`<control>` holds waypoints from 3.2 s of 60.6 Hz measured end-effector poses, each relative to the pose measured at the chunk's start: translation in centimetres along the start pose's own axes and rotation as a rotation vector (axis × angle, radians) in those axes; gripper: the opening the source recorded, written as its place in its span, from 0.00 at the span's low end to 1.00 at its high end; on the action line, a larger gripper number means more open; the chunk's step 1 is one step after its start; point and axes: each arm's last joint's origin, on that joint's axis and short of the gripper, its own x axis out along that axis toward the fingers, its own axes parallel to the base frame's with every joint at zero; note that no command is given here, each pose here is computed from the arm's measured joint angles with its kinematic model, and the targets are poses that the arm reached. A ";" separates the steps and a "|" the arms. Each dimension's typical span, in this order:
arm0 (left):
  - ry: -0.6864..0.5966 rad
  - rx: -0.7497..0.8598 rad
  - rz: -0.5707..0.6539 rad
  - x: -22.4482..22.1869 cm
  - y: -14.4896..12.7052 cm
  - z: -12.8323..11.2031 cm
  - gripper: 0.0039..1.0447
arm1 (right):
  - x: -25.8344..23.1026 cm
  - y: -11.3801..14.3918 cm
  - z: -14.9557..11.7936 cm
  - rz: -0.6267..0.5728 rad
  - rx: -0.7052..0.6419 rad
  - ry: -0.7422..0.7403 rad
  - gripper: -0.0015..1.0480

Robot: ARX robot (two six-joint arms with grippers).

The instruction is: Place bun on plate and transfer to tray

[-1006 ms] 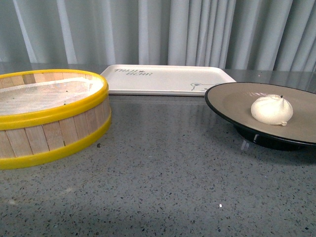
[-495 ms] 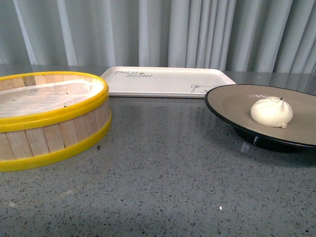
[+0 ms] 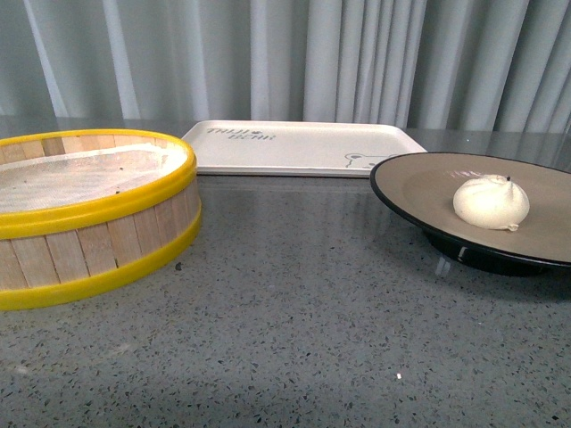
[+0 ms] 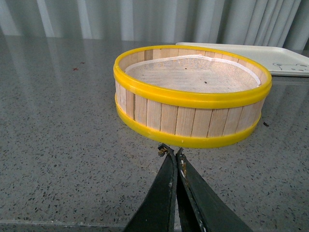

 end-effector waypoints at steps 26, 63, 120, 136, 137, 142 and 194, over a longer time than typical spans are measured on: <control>0.000 -0.001 0.000 0.0 0.0 0.0 0.39 | 0.0 0.0 0.0 0.000 0.000 0.000 0.92; 0.000 0.000 0.000 0.0 0.0 0.0 0.94 | 0.0 0.0 0.0 0.000 0.000 0.000 0.92; 0.000 0.000 0.000 0.0 0.0 0.0 0.94 | 16.1 -3.8 4.8 -0.053 1.056 0.346 0.92; 0.000 0.000 0.000 0.0 0.0 0.0 0.94 | 16.7 -1.3 3.6 -0.001 1.164 0.468 0.92; 0.000 0.000 0.000 0.0 0.0 0.0 0.94 | 16.7 -1.3 3.6 0.001 1.165 0.470 0.92; 0.000 0.000 0.000 0.0 0.0 0.0 0.94 | 16.8 -0.8 3.5 0.016 1.172 0.486 0.92; 0.000 0.000 0.000 0.0 0.0 0.0 0.94 | 16.8 -0.4 4.4 0.090 1.178 0.430 0.03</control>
